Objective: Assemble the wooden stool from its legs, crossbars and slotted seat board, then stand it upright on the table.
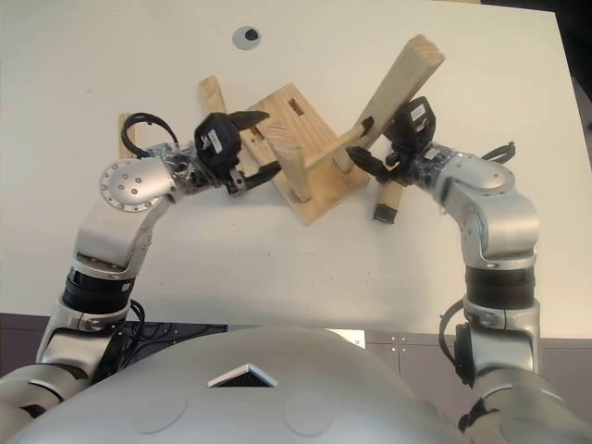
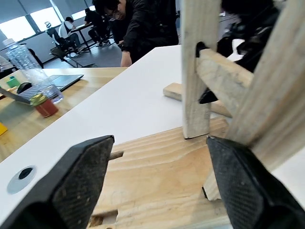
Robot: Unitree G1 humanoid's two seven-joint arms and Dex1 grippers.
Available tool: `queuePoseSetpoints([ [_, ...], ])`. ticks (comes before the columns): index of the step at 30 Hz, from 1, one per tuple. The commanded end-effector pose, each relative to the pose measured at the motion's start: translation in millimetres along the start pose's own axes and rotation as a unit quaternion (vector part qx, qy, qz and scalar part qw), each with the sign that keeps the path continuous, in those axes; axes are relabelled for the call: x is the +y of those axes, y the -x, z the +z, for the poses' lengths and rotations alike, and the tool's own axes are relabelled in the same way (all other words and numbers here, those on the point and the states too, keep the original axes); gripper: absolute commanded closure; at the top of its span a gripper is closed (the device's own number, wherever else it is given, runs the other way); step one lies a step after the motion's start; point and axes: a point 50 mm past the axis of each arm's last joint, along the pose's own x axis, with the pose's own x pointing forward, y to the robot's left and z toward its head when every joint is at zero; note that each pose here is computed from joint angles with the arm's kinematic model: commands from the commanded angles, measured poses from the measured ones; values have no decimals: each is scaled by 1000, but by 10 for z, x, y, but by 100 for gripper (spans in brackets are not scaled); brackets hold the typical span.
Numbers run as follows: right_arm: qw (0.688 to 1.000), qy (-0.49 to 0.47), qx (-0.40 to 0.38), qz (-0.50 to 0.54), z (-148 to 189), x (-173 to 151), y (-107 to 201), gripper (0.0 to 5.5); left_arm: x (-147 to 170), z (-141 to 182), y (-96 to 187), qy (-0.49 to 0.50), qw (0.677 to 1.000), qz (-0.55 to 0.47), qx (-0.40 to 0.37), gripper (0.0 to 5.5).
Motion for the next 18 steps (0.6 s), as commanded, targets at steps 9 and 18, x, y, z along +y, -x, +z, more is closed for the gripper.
queuePoseSetpoints([
  [9, 994, 103, -5, -21, -47, -127, -453, 177, -255, 140, -294, 62, 991, -113, -48, 193],
  [18, 983, 110, 0, 144, 118, -141, 335, 177, 693, 35, 40, 101, 994, -28, -33, 193],
])
